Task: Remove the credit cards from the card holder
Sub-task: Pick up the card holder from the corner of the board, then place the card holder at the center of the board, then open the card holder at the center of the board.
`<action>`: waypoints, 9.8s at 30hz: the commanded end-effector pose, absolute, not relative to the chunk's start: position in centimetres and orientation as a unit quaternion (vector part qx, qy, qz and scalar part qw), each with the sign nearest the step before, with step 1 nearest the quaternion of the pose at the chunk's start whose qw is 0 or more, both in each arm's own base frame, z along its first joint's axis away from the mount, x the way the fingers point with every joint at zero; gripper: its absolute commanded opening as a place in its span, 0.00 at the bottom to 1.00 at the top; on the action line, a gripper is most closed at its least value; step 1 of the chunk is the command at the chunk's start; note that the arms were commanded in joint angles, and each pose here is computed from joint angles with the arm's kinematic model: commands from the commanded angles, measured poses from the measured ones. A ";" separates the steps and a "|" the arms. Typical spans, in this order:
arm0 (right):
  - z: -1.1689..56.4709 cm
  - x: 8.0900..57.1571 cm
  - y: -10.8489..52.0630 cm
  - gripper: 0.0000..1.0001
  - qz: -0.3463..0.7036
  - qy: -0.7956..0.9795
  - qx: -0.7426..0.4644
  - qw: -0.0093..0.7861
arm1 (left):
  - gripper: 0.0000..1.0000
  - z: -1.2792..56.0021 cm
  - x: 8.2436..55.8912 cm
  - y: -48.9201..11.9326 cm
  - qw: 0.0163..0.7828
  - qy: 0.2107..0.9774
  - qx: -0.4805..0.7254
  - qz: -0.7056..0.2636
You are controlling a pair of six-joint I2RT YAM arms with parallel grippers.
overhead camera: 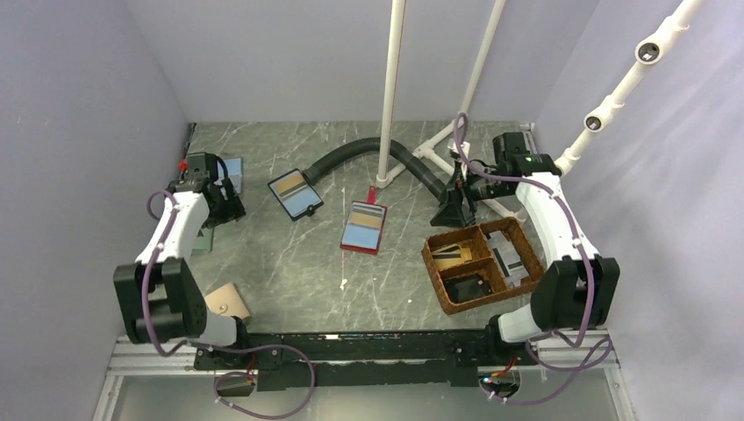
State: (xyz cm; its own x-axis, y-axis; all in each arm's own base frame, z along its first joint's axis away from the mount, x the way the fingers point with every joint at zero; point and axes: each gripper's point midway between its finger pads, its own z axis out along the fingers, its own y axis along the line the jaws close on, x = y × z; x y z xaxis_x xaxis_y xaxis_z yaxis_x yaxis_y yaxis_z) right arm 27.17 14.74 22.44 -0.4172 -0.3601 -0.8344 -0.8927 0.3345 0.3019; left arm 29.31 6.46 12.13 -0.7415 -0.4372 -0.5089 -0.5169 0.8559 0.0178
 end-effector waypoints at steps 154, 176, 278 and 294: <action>4.6 17.8 33.2 0.66 0.237 0.665 -0.671 0.227 | 0.00 1.4 15.0 -23.8 0.010 0.917 -0.179 -0.355; 3.6 17.1 34.1 0.53 0.242 0.665 -0.678 0.199 | 0.00 1.8 15.2 -24.3 0.012 0.913 -0.170 -0.371; 15.4 23.1 20.7 0.69 0.466 0.720 -0.454 0.241 | 0.79 5.9 14.5 -29.2 0.276 0.943 0.158 0.099; 15.3 23.2 20.3 0.68 0.466 0.722 -0.446 0.248 | 0.38 2.9 15.7 -29.0 0.272 0.928 0.191 0.166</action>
